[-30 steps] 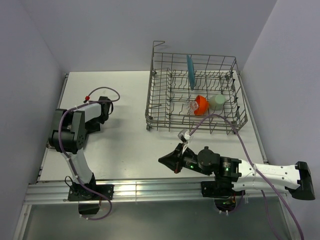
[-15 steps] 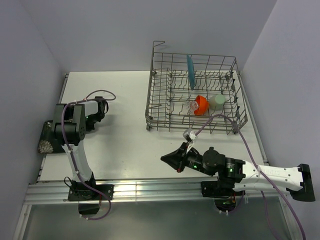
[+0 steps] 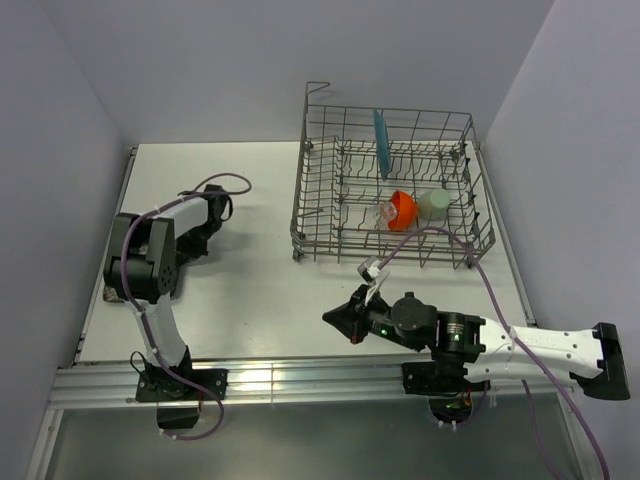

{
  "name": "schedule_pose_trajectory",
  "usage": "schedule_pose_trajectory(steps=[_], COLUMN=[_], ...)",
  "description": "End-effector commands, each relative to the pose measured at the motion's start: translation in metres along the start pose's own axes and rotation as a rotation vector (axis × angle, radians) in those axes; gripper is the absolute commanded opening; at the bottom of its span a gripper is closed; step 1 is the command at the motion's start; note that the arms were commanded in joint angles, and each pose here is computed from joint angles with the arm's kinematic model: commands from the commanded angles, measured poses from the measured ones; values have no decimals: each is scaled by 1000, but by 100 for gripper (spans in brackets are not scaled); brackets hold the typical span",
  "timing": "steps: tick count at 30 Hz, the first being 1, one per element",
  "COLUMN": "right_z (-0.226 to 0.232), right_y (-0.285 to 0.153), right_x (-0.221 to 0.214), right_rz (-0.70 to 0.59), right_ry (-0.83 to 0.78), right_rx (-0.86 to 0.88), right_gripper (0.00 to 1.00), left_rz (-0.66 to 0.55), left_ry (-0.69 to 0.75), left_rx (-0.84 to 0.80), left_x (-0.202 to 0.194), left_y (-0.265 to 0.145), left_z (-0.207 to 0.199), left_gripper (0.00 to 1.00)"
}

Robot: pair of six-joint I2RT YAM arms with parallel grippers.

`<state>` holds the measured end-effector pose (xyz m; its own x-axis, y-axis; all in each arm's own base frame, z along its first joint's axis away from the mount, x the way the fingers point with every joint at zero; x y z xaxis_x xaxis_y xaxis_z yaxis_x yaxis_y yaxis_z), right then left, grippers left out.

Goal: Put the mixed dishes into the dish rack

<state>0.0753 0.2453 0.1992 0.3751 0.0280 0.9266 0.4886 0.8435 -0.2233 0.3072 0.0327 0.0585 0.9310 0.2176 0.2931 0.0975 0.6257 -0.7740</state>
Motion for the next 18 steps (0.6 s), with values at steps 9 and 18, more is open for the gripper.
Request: schedule_pose_trajectory(steps=[9,18], right_z=[6,6], right_y=[-2,3], right_x=[25,7], right_rz=[3,49], right_ry=[126,195], right_rx=[-66,-71], right_gripper=[0,0], left_rz=[-24,43], left_ry=[-142,-172], left_rx=[-599,-671], left_x=[-27,-56], left_y=[-112,-123], left_z=[-96,-126], left_gripper=[0,0])
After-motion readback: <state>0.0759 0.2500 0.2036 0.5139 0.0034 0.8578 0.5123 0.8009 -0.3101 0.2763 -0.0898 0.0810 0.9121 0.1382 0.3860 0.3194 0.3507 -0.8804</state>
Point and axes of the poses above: each gripper's point midway between its finger pads, its own y axis out along the fingers, its own z axis along the line the jaws close on, x = y × z, the point moved 4 cm from there along -y, back along the fingers, and after that the axes turned 12 degrees about -y, right-handed, at the moved point
